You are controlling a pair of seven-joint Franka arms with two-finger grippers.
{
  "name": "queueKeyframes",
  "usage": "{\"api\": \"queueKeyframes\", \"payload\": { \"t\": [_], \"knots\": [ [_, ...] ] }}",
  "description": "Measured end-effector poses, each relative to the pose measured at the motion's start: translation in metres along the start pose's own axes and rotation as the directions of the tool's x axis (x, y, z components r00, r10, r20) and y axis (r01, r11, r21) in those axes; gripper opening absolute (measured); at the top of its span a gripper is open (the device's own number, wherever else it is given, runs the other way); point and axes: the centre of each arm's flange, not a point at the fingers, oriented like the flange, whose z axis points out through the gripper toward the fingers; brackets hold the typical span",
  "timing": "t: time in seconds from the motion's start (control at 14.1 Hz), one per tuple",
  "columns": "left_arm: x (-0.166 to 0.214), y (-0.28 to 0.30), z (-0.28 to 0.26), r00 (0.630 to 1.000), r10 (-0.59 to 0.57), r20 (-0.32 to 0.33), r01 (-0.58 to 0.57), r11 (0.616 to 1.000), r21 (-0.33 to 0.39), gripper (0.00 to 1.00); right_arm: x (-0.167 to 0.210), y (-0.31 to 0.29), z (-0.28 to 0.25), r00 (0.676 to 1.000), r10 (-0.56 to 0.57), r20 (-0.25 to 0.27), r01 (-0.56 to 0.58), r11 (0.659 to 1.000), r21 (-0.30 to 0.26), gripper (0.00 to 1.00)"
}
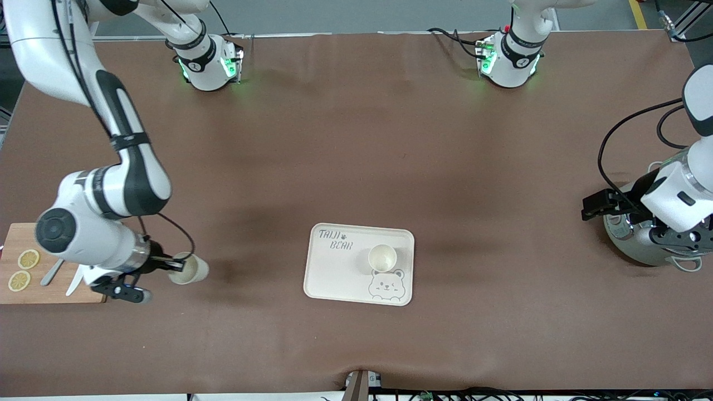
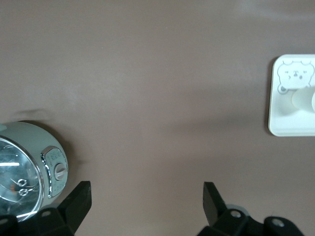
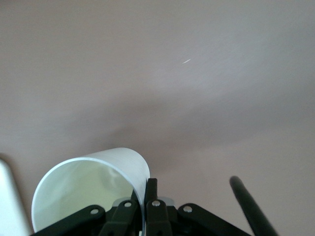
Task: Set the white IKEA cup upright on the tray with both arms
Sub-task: 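Grasp the white cup by the cutting board with the right gripper, then carry the cup with the right gripper onto the tray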
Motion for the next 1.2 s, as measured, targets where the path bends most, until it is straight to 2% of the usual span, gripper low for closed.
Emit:
{"api": "queueKeyframes", "payload": {
  "t": [0.14,0.28,0.57,0.92,1.2],
  "knots": [
    [-0.008,-0.001,-0.006,1.0,0.008,-0.006,-0.008,1.0,0.002,1.0,-0.019,-0.043,0.001,0.996,0.087,-0.006,-0.086,0.995,0.049,0.04],
    [-0.014,0.001,-0.015,1.0,0.012,-0.02,-0.012,1.0,0.003,1.0,-0.034,-0.081,0.006,0.984,0.172,-0.039,-0.167,0.98,0.108,0.04],
    [-0.027,0.022,-0.04,0.998,0.029,-0.054,-0.029,1.0,0.004,1.0,-0.066,-0.141,0.03,0.966,0.248,-0.069,-0.23,0.953,0.198,0.04],
    [-0.036,0.051,-0.037,0.997,0.07,-0.038,-0.071,0.998,-0.001,1.0,-0.093,-0.176,0.066,0.959,0.275,-0.068,-0.253,0.94,0.23,0.04],
    [-0.041,0.059,-0.024,0.996,0.093,-0.005,-0.093,0.995,0.023,1.0,-0.122,-0.201,0.095,0.967,0.242,-0.082,-0.223,0.956,0.19,0.04]
  ]
}}
